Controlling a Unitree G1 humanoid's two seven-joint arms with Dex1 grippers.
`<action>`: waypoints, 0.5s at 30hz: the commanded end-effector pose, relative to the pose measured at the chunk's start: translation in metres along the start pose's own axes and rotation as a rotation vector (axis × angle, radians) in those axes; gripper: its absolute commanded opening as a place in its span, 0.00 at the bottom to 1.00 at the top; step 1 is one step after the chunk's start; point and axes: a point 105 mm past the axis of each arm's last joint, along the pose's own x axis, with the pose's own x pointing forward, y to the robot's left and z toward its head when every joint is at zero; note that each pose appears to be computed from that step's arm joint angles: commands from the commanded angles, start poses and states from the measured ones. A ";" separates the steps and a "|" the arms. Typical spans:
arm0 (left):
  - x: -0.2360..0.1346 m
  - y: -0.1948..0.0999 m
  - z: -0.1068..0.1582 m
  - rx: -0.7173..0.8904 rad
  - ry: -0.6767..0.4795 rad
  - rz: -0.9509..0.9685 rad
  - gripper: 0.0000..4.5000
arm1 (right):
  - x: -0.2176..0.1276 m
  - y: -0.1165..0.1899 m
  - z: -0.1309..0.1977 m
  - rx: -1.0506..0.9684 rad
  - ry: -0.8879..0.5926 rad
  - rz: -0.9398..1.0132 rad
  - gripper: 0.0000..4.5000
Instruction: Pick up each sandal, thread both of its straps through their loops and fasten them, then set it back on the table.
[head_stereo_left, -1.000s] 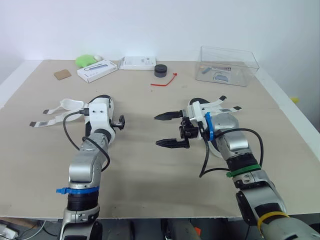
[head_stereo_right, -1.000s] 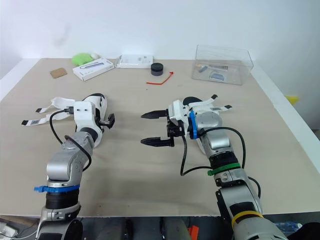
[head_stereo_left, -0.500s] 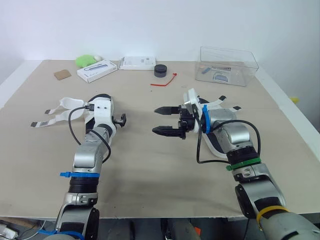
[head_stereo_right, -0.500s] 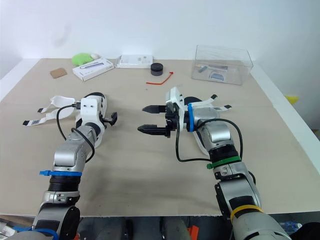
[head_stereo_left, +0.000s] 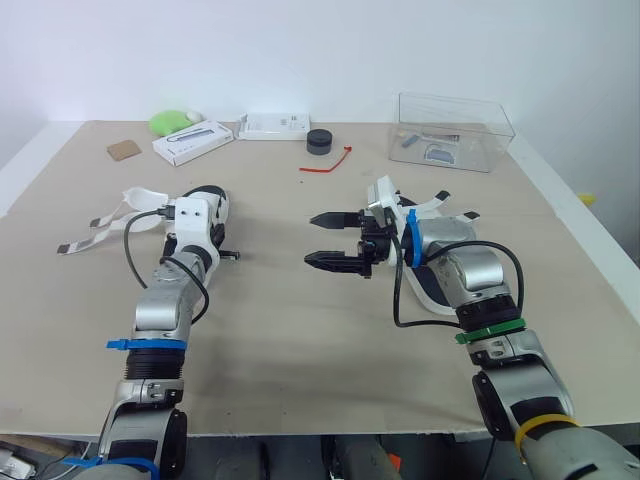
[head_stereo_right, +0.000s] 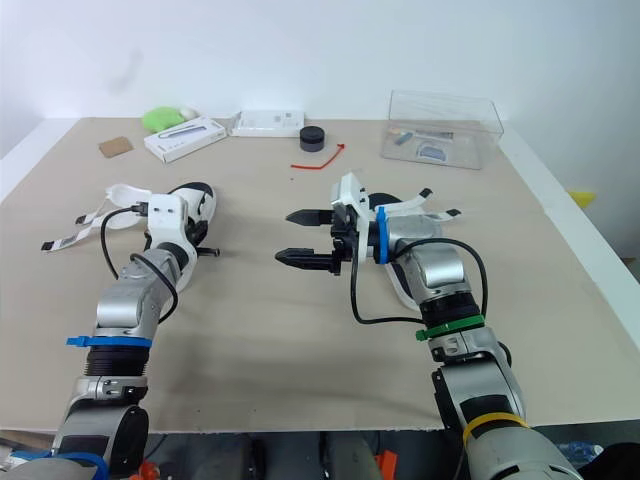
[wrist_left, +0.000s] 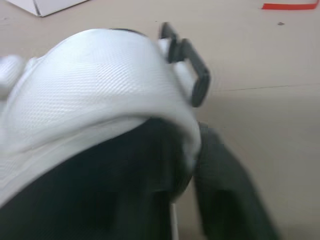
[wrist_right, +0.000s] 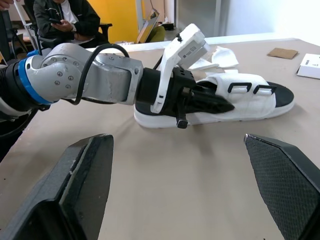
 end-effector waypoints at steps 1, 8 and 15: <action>-0.001 0.002 0.005 -0.006 -0.023 -0.020 0.04 | -0.002 0.002 0.011 -0.059 -0.012 0.008 1.00; -0.006 -0.012 0.019 0.062 -0.060 -0.155 0.04 | -0.002 0.003 0.010 -0.062 -0.011 0.007 1.00; -0.056 -0.038 0.022 0.316 -0.109 -0.615 0.04 | -0.009 -0.001 0.014 -0.066 -0.008 -0.010 1.00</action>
